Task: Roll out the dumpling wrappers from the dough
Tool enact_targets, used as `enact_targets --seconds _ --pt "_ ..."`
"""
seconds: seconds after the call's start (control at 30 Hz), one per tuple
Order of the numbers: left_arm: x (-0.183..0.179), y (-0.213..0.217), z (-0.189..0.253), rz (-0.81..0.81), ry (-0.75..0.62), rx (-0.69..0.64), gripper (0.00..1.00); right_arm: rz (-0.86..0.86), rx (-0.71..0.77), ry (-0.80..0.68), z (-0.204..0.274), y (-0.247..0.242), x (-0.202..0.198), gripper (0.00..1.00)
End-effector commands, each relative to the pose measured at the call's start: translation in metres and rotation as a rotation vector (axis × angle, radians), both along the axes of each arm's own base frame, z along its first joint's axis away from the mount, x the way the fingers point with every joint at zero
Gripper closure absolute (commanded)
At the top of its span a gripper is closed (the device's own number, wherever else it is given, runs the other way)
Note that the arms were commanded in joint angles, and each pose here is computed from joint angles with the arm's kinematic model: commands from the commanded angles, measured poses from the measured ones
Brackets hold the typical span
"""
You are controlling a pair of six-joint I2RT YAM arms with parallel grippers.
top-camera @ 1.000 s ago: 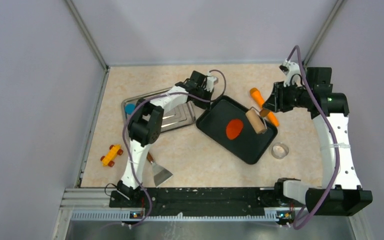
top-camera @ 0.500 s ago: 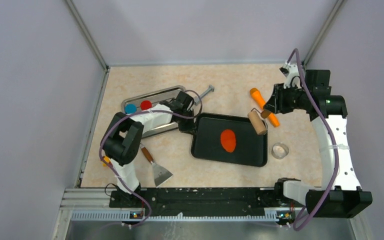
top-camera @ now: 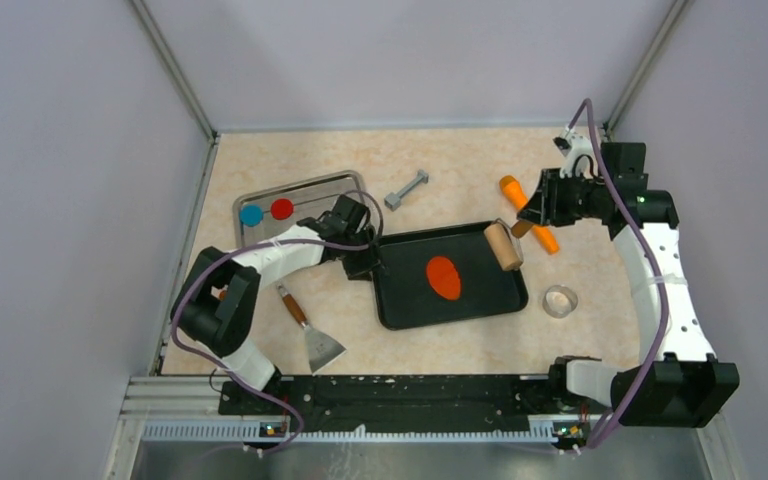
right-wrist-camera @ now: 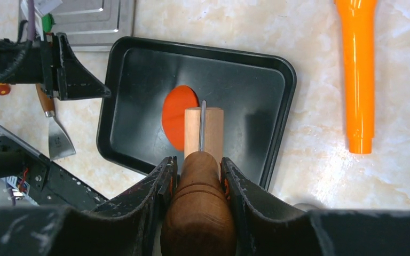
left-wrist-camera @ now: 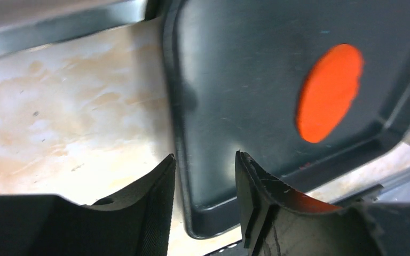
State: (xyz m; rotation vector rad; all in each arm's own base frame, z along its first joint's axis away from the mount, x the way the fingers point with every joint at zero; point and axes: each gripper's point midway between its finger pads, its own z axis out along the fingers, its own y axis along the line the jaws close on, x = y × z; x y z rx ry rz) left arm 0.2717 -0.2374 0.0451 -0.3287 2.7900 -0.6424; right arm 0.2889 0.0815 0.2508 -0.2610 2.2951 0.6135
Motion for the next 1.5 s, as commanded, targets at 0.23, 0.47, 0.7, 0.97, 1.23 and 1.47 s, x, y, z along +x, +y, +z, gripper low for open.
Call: enact_targets --seconds 0.23,0.47,0.7,0.97,1.23,1.47 --pt "0.041 -0.055 0.148 -0.536 -0.665 -0.21 0.47 0.034 0.098 -0.099 0.023 0.015 0.009 1.0" --pt "0.016 -0.091 0.219 -0.927 -1.311 -0.191 0.4 0.009 0.219 -0.028 0.009 0.027 0.015 1.0" --pt "0.014 -0.162 0.236 -1.12 -1.46 -0.309 0.37 0.027 0.286 -0.007 0.005 0.036 0.019 1.0" --pt "0.013 -0.22 0.24 -1.165 -1.424 -0.416 0.36 0.044 0.396 -0.017 0.014 0.047 0.021 1.0" --pt "0.013 -0.241 0.211 -1.119 -1.279 -0.399 0.43 0.076 0.417 -0.008 0.017 0.051 0.017 1.0" --pt "0.006 -0.24 0.19 -1.193 -1.247 -0.334 0.56 0.108 0.419 0.008 0.022 0.054 0.001 1.0"
